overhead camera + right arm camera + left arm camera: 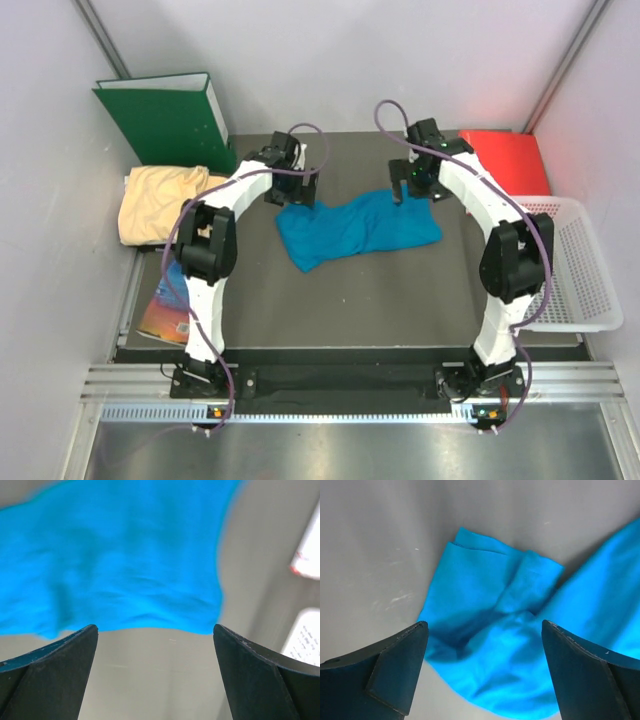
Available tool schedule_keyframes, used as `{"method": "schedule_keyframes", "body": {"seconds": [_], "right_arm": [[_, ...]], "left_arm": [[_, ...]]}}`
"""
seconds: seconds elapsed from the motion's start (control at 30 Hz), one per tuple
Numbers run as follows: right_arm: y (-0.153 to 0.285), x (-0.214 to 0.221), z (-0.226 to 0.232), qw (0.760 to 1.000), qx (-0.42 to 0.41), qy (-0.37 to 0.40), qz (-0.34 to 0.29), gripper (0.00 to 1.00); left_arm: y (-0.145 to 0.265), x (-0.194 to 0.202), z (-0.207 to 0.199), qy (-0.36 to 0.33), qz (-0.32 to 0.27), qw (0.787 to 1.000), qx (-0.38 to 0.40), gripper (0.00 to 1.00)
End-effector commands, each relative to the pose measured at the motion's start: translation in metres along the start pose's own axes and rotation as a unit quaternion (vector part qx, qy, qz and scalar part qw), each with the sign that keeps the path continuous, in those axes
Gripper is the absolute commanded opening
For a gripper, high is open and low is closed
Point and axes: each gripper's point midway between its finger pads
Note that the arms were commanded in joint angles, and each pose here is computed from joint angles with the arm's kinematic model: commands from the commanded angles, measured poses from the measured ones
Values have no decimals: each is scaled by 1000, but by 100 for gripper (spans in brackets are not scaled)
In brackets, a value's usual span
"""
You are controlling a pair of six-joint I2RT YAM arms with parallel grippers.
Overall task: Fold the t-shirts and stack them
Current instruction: Move the tshirt to the center of the board
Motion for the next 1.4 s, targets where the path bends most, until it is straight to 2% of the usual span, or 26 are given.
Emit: {"method": "schedule_keyframes", "body": {"seconds": [0.0, 0.13, 0.2, 0.23, 0.27, 0.3, 0.33, 0.37, 0.4, 0.47, 0.5, 0.57, 0.6, 0.63, 0.67, 0.8, 0.93, 1.07, 1.17, 1.2, 1.33, 1.37], "right_arm": [[-27, 4, -23, 998, 23, -51, 5, 97], [-66, 4, -38, 996, 33, -83, 17, 97], [-81, -3, -39, 995, 29, -98, 10, 97], [-94, -4, -37, 995, 26, -100, 14, 97], [-102, -10, -34, 994, 20, -105, 5, 97], [-110, -10, -31, 994, 13, -105, 7, 96], [-124, -9, -29, 994, 11, -105, 15, 95], [-131, -8, -26, 994, 7, -105, 18, 94], [-137, -6, -22, 994, -3, -106, 27, 89], [-146, -5, -16, 994, -16, -105, 36, 61], [-146, -6, -14, 994, -23, -104, 34, 41], [-138, -13, -13, 994, -29, -108, 13, 27], [-133, -18, -14, 994, -26, -109, 3, 11], [-121, -28, -16, 993, -24, -110, -16, 3], [-115, -36, -19, 993, -19, -111, -29, 0], [-73, -79, -29, 988, -1, -112, -105, 0], [-8, -129, -29, 973, -17, -118, -198, 0], [44, -139, -23, 962, -51, -111, -246, 0], [75, -115, -17, 958, -83, -105, -254, 0], [80, -103, -12, 958, -98, -104, -247, 0], [73, -7, -11, 979, -102, -130, -122, 0], [68, 27, -14, 983, -89, -148, -66, 0]], "left_arm": [[-21, 18, 13, 8, 47, 999, -26, 100], [-30, 19, 28, 13, 58, 996, -70, 99], [-36, 23, 31, 14, 67, 995, -77, 88], [-37, 21, 32, 15, 65, 995, -80, 77], [-40, 23, 35, 16, 70, 994, -88, 37], [-41, 23, 36, 18, 70, 993, -92, 14], [-39, 22, 37, 19, 73, 993, -96, 0], [-41, 24, 41, 21, 77, 991, -106, 0], [-39, 22, 42, 22, 76, 991, -109, 0], [-34, 17, 44, 22, 70, 991, -115, 0], [-30, 15, 47, 23, 65, 989, -127, 0], [-20, 5, 51, 24, 48, 989, -139, 0], [-16, -1, 55, 25, 38, 987, -151, 0], [-12, -6, 56, 26, 31, 987, -156, 0], [-6, -12, 58, 29, 21, 986, -160, 0], [17, -53, 63, 41, -43, 984, -170, 0], [38, -86, 62, 49, -101, 979, -170, 0], [58, -96, 56, 44, -121, 979, -160, 0], [66, -81, 57, 44, -112, 979, -165, 0], [59, -64, 59, 41, -90, 981, -166, 0], [57, -35, 61, 37, -64, 983, -170, 0], [55, -29, 62, 37, -55, 983, -173, 0]]}}
Point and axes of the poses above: each gripper's point midway between its finger pads, its own y axis back along the fingers, its own z axis along the line the jaws close on, x = y × z, and after that the axes turned 5 degrees about -y, right-handed
